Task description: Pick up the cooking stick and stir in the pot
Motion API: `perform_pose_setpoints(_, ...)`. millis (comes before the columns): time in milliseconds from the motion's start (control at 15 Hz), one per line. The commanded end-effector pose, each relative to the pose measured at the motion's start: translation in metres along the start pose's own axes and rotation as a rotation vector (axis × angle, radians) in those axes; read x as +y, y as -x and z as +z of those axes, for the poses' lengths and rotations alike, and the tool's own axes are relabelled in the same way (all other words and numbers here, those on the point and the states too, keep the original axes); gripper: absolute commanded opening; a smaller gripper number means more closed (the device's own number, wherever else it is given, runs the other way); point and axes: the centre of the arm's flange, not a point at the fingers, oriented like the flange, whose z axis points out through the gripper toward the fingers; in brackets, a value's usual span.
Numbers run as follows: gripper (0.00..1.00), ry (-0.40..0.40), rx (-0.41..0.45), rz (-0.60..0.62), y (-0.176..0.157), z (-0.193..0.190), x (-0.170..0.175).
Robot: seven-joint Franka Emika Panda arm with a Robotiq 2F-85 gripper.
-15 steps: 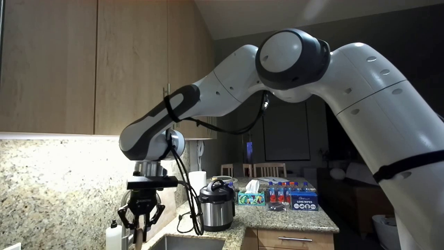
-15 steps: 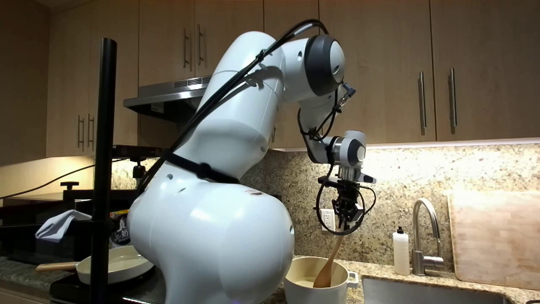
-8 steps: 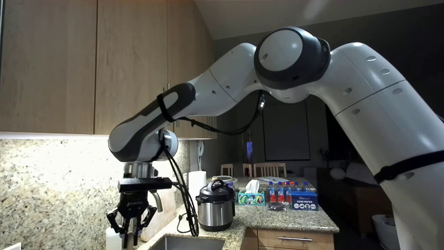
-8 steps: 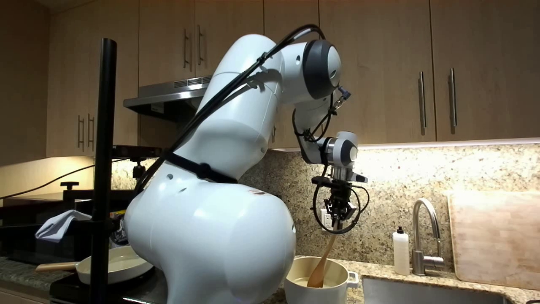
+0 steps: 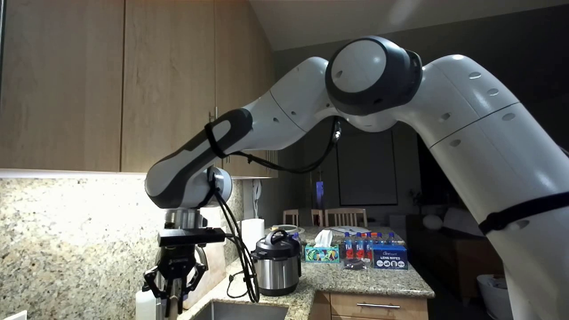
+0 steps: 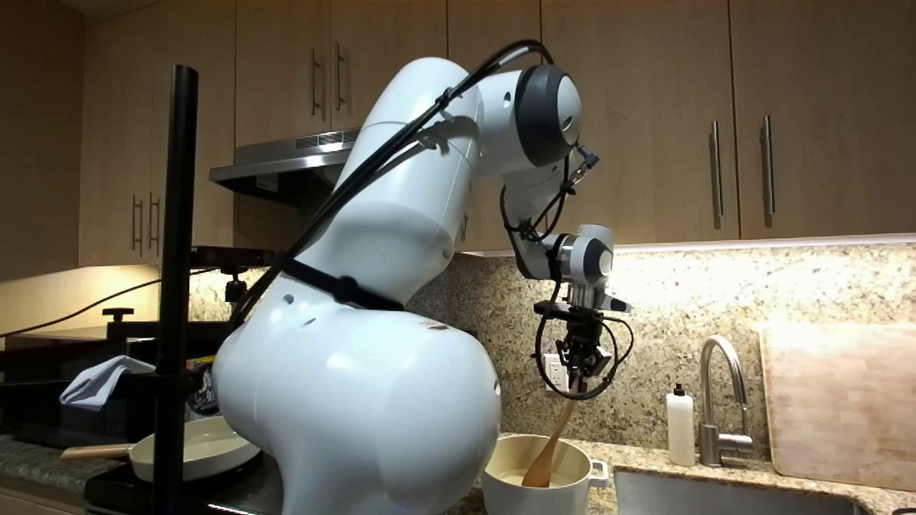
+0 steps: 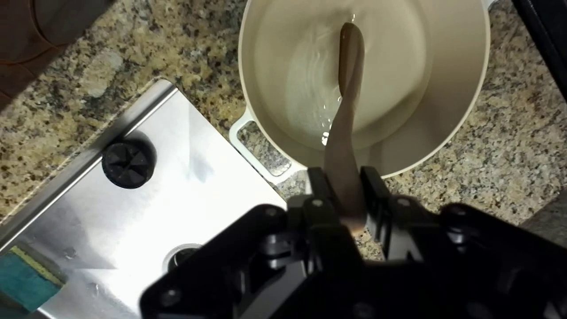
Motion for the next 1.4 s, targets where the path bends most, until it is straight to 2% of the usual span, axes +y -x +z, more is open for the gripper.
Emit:
perform_pose_setpoints(0, 0.10, 0.008, -0.010, 0.018, 0.011, 0.003, 0.023)
perform_pose_setpoints(667, 0.10, 0.055, 0.055, 0.082, -0.018, -0.018, 0.024)
perform_pose_setpoints(1333, 0.10, 0.030, 0.072, -0.018, -0.030, -0.009, -0.011)
